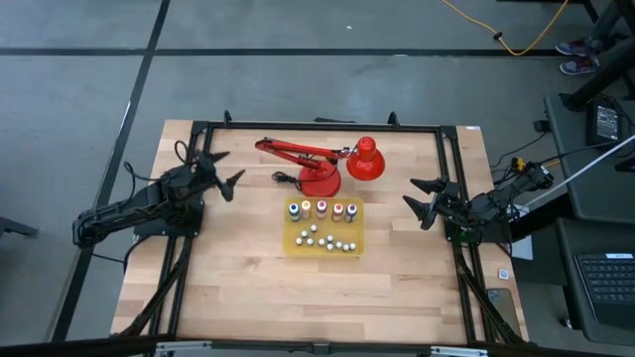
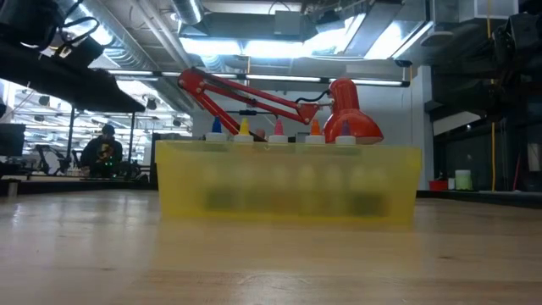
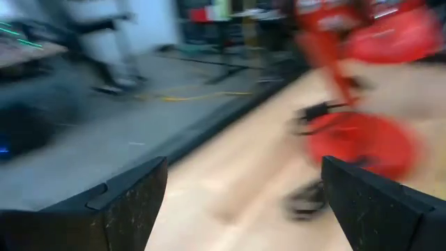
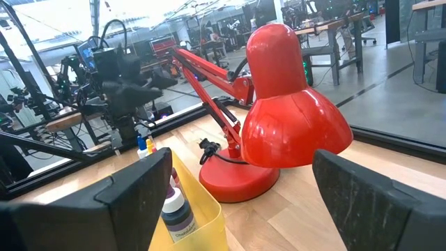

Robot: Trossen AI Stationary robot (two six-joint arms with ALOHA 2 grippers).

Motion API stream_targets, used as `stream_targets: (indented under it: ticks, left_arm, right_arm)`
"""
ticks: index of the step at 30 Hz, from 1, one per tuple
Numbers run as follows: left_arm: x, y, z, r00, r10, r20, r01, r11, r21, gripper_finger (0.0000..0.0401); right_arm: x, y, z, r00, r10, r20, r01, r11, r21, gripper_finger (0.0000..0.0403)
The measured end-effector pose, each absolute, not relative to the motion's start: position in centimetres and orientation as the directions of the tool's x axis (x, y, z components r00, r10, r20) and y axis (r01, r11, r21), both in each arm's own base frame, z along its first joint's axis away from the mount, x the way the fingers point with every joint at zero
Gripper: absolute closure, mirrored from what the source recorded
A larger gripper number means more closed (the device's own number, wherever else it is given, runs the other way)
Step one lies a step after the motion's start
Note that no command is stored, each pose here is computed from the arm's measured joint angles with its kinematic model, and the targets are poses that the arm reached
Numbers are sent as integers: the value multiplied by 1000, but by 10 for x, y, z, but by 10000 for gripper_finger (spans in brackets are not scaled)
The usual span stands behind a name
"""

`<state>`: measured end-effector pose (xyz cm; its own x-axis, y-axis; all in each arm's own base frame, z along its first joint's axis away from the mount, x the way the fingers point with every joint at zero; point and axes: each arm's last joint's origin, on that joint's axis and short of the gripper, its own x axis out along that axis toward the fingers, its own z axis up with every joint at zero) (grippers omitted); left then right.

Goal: Pick & Place food coloring
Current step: Return to home position

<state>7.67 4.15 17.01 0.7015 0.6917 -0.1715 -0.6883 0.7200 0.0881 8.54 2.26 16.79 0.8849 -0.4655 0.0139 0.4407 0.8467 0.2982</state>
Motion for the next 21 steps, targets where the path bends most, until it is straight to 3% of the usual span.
stream_targets:
  ticks: [3,7,10,13,21]
  left_arm:
    - [73,45,171,566,810,-154,-790,586,182,34]
    - [68,48,171,403,905,-133,-890,422,174,35]
    - [67,48,171,361,924,-127,-913,378,151,35]
    - [68,47,170,426,893,-147,-896,439,72,36]
    - [79,38,169,787,583,-201,-591,807,28,34]
  right_arm:
    - [85,23,168,885,-466,14,441,847,298,56]
    - [85,23,168,885,-465,14,440,847,298,56]
    - [85,23,168,885,-465,14,441,847,298,56]
    - [85,23,168,885,-465,14,441,847,298,56]
    - [85,23,168,885,-465,14,441,847,298,56]
